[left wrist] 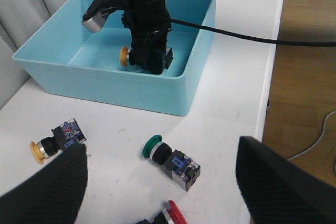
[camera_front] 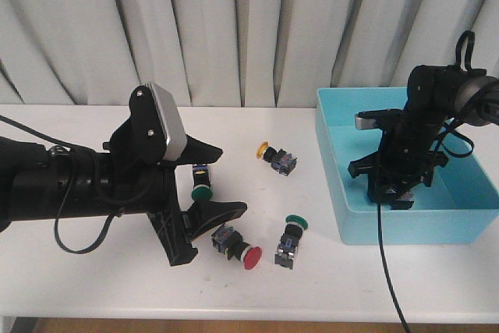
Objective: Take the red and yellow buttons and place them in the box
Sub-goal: 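Carry the yellow button into the blue box beside the red one and release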
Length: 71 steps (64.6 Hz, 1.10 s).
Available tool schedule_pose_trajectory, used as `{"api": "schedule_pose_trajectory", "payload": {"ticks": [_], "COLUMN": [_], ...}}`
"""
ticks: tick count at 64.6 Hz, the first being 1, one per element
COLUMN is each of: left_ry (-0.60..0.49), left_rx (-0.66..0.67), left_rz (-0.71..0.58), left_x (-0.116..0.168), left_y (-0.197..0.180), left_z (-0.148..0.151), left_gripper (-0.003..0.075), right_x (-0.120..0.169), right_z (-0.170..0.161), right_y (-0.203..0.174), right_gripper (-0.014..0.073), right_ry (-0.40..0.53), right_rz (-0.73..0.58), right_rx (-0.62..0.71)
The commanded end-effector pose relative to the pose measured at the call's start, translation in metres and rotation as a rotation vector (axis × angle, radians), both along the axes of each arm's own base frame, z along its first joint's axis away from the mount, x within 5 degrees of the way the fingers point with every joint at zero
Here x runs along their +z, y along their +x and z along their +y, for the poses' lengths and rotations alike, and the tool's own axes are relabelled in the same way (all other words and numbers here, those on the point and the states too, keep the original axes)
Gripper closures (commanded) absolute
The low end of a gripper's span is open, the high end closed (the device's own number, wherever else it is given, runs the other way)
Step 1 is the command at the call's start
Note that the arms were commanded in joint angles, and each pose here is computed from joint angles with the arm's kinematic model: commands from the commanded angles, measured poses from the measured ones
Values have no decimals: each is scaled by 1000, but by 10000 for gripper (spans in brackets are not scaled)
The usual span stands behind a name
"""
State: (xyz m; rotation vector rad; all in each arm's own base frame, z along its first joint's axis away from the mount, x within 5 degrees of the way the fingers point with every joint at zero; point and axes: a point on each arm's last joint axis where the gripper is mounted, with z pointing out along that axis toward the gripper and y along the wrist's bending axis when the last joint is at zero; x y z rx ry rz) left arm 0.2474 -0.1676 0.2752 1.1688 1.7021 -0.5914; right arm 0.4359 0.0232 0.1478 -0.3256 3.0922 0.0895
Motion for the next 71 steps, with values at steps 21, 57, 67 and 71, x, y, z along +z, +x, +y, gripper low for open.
{"api": "schedule_pose_trajectory", "payload": {"ticks": [21, 57, 67, 71], "left_ry": [-70, -69, -69, -69], "left_rx": [9, 10, 10, 8], "left_rz": [-21, -22, -22, -21], "left_x": [19, 19, 19, 19], "left_y": [-1, -1, -1, -1], "left_z": [0, 0, 0, 0], "left_gripper": [161, 161, 161, 161], "right_x": [38, 181, 178, 175], "right_z": [-3, 29, 31, 27], "right_y": [2, -114, -172, -195], "right_gripper": [165, 220, 223, 223], "right_ry": [1, 101, 120, 124], "right_rz": [-97, -541, -633, -672], "right_rx": [0, 87, 99, 88]}}
